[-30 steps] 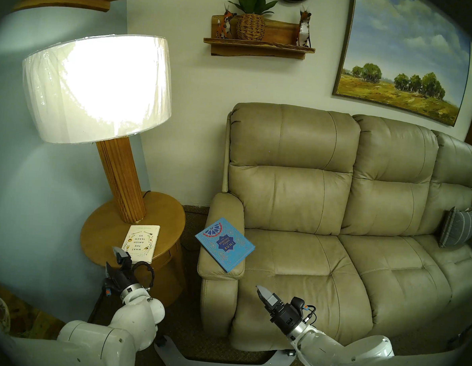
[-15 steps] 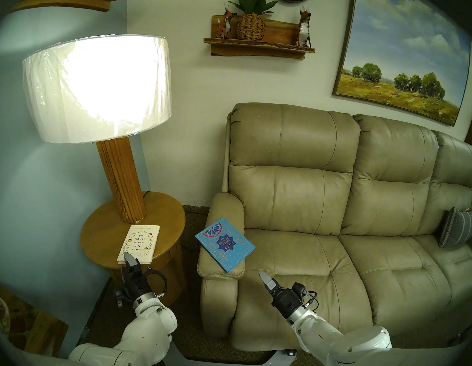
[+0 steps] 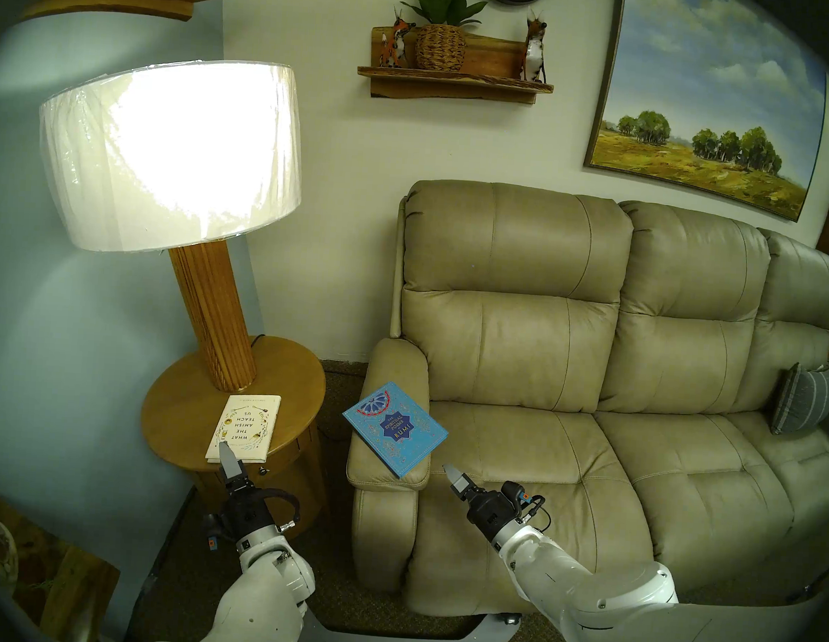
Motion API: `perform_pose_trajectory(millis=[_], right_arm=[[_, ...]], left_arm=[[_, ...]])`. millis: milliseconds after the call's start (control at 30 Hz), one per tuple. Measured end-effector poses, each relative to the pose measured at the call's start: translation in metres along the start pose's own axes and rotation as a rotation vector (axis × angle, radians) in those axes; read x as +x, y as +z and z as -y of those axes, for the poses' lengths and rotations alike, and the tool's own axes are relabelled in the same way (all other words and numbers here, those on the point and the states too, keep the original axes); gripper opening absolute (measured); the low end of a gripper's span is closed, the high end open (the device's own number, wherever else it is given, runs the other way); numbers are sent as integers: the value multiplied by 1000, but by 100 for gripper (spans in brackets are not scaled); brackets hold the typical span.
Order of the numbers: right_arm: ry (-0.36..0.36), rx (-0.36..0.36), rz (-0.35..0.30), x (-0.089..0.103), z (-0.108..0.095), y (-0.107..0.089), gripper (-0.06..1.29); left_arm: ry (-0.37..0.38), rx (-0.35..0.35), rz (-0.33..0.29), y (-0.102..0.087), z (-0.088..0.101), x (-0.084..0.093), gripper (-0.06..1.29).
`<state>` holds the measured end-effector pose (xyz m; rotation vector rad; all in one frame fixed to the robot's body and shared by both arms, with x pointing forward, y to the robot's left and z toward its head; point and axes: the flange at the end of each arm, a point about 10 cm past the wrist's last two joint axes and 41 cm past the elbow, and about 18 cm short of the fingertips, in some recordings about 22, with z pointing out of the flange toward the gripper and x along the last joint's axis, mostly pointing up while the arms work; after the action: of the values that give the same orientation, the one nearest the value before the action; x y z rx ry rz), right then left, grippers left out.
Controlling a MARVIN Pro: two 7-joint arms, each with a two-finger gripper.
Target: Move books from sofa to side table
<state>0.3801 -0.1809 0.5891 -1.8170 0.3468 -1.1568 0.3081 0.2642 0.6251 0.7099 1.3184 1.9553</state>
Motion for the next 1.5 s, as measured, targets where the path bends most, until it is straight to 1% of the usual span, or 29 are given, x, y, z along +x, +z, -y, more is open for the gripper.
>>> perform_pose_trajectory(millis=[100, 233, 500, 800, 1033, 1167, 1333, 1500], right_arm=[[-15, -25, 1, -3, 3, 8, 123], [-28, -46, -6, -6, 9, 19, 123], [-27, -70, -23, -14, 23, 40, 123], [-37, -97, -39, -12, 33, 57, 123], [-63, -121, -55, -3, 35, 64, 123], [-66, -131, -68, 1, 37, 68, 123], [-47, -138, -91, 3, 42, 75, 123], [-16, -141, -108, 0, 48, 82, 123]], left_arm=[[-32, -38, 18, -3, -6, 4, 120], [-62, -69, 47, -8, -12, 8, 120], [-94, -85, 86, -19, -17, 16, 120], [-111, -80, 116, -31, -21, 22, 120], [-111, -68, 128, -39, -22, 30, 120], [-112, -64, 130, -41, -23, 33, 120], [-114, -52, 134, -43, -24, 35, 120], [-120, -34, 141, -45, -24, 33, 120]])
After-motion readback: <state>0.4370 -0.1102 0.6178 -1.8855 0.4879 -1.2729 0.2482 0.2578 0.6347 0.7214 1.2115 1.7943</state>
